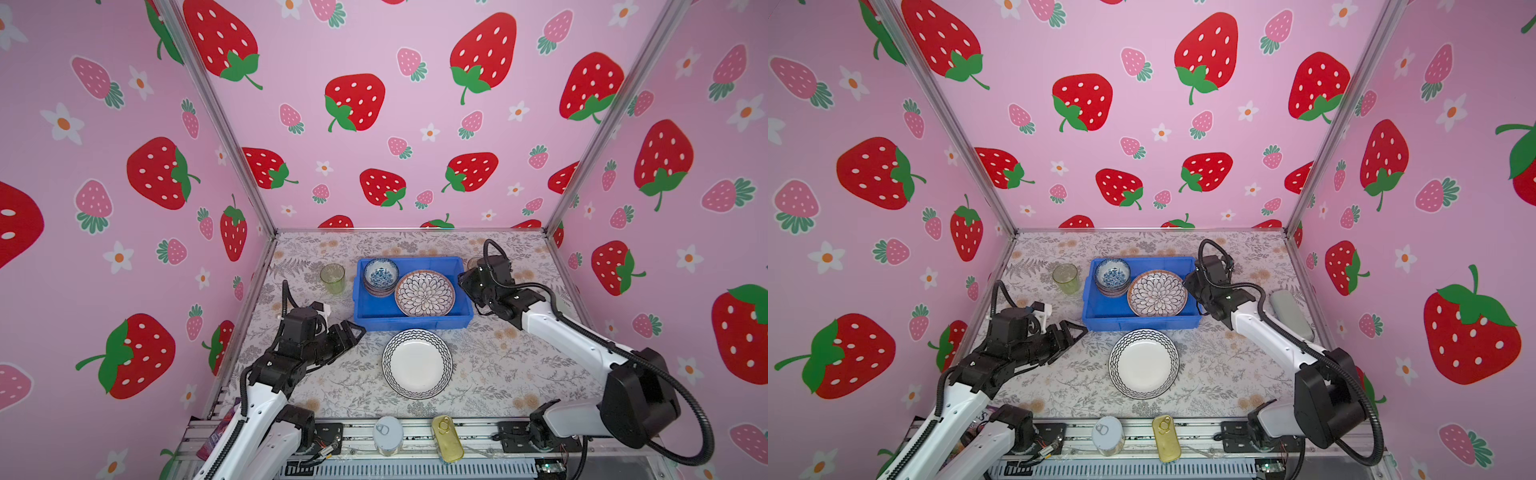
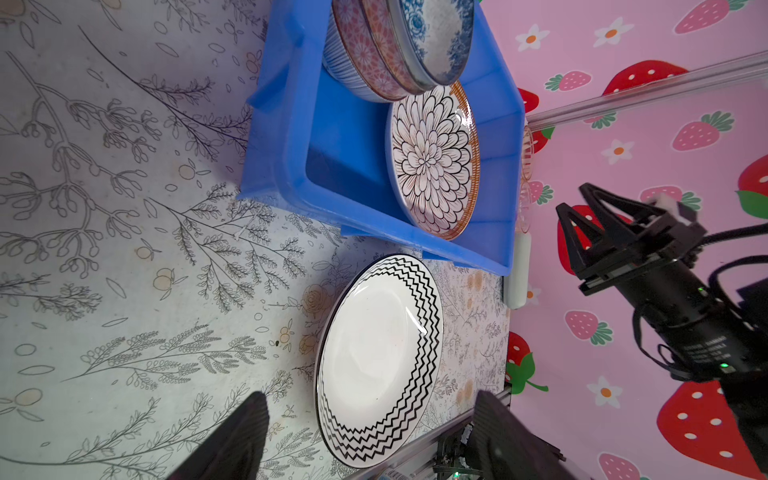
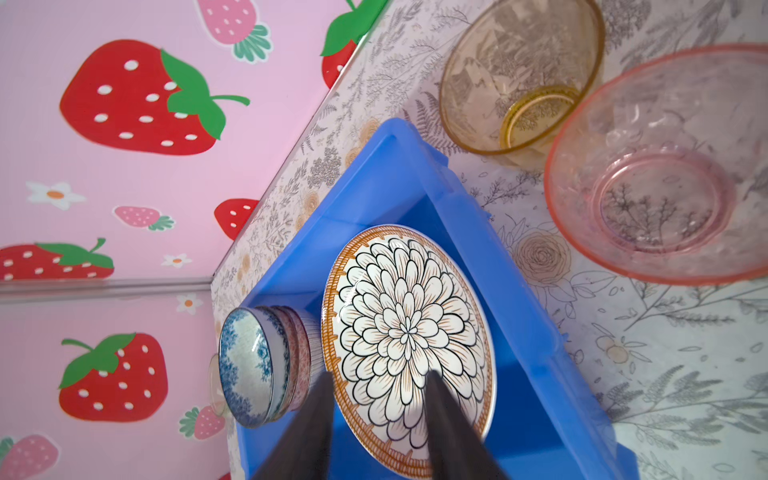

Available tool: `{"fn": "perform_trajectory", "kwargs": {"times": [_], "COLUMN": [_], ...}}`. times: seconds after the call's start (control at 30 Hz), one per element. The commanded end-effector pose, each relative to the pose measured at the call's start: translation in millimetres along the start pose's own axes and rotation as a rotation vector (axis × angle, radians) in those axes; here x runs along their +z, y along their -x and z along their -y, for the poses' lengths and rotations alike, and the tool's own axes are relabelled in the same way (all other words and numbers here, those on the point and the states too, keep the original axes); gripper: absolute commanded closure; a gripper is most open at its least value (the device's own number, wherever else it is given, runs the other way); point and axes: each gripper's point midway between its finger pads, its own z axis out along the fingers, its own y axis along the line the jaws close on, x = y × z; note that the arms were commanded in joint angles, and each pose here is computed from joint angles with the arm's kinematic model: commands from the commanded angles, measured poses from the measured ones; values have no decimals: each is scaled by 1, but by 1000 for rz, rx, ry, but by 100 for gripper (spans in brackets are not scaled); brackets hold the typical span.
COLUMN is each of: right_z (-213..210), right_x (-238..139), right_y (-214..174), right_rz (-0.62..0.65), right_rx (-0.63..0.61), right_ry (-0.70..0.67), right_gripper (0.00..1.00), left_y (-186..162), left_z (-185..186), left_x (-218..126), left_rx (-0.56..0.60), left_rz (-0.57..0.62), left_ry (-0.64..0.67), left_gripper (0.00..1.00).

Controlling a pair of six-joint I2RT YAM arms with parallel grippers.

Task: Place the mixed dishes into the plastic bin
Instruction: 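Open right gripper and lift it away from the flower plate, then move right gripper down to the zigzag-rimmed plate rim nearest it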

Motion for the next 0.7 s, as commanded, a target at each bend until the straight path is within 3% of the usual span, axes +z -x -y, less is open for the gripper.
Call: {"fn": "perform_trajectory", "kwargs": {"times": [0.0,0.07,0.13,0.33,0.4,0.57,0.67], "right_z": [-15,-21,-24,-22,-13,19,41], "right_x": [-17,-24,-31,-48,-53,-62,-68], "right_y": [7,5,2,-18,-29,-67,-84], "right_rz": [12,-9,-32,-141,-183,-324,-372], "right_rx": [-98,-164,-236,-404,-452,-576,-580], "right_ry": [48,87,126,227,231,244,235], "right_gripper": [31,11,1,1,0,10,14], "left_y": [-2,-4,-6,-18,-21,-24,-26], "left_z": [-1,-2,-3,-14,-17,-22,-26], "left_x": [-5,-6,-7,-10,-12,-17,-16], "left_rx": [3,-3,0,15,15,3,-18], "left_rz": [-10,-15,-19,-57,-59,-43,-38], "left_ry": [21,22,25,61,73,84,88], "left_gripper": [19,18,14,0,1,1,1]}}
